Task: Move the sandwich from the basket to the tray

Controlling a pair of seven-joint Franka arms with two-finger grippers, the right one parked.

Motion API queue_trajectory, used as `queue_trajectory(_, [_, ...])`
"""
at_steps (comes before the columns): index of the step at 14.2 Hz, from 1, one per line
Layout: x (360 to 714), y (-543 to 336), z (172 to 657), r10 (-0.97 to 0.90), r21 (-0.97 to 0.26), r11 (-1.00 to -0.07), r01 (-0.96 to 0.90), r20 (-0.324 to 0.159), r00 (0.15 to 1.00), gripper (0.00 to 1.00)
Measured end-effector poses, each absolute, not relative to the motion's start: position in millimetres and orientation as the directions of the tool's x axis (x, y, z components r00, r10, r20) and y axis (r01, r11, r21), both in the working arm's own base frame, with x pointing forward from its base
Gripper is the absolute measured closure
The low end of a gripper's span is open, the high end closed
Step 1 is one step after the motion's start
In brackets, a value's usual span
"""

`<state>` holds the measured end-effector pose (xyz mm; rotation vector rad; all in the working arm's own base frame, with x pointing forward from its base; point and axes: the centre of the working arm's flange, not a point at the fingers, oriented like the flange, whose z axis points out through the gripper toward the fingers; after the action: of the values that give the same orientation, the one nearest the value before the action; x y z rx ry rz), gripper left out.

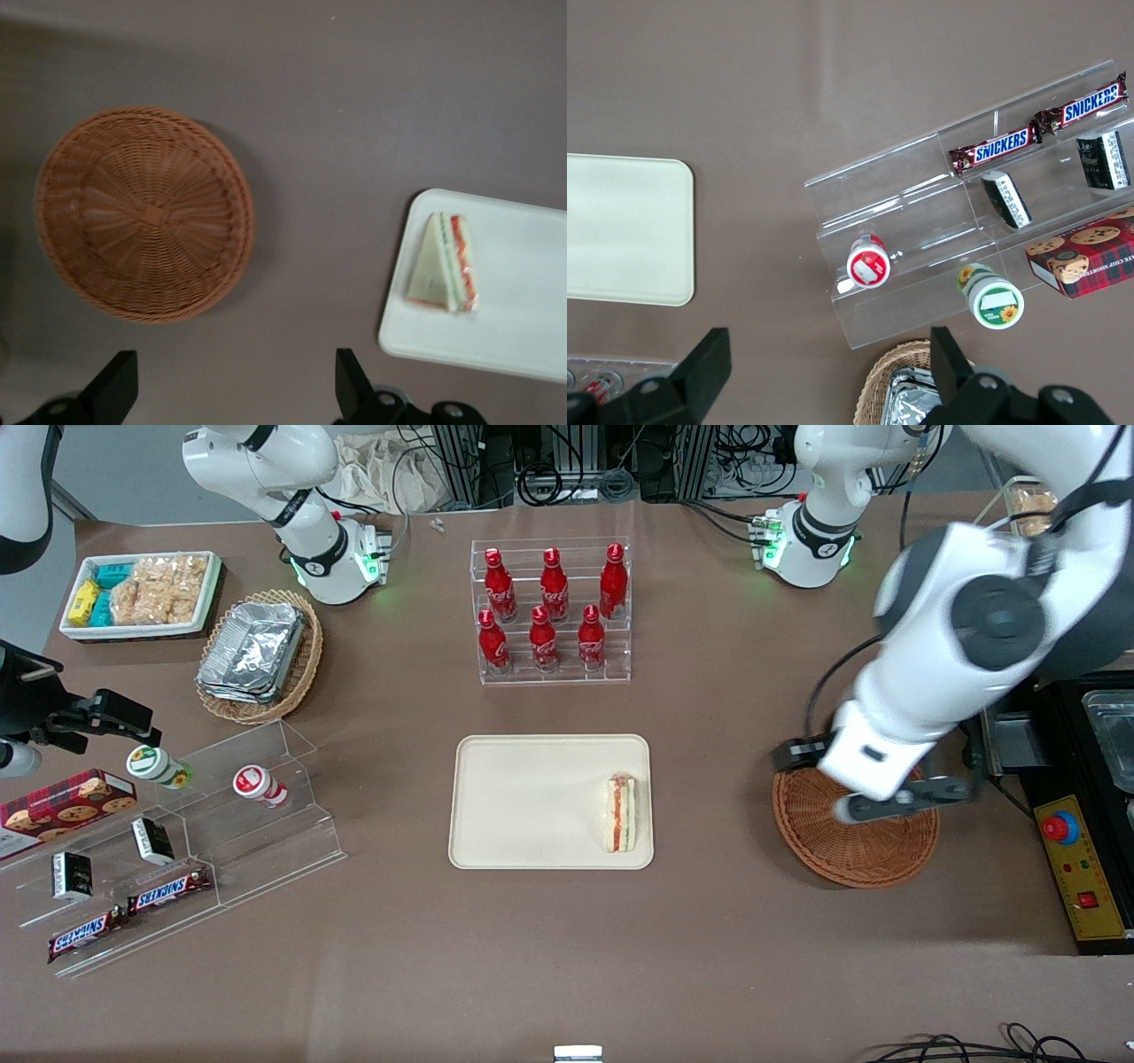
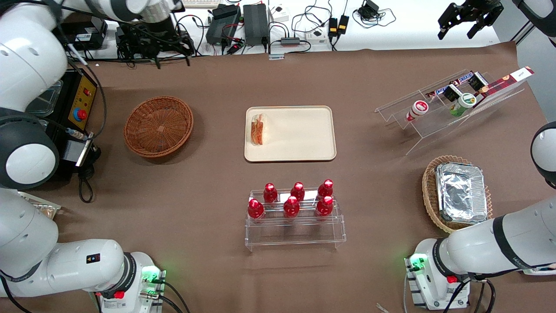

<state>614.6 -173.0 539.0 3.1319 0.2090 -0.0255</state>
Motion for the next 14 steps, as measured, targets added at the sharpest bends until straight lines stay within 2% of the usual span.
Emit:
queue_trajectory(3, [607,-140,550,0.068,-0.012,-0.998,0.067,-0.018,0.998,0.00])
queue_trajectory(8, [591,-103,544,-0.024,-0.021,-0.999,-0.025,-0.051,0.998,0.00])
queue_trajectory(14, [573,-44,547,-0.119,-0.014,-0.993,-0.120,-0.038,0.992,0.00])
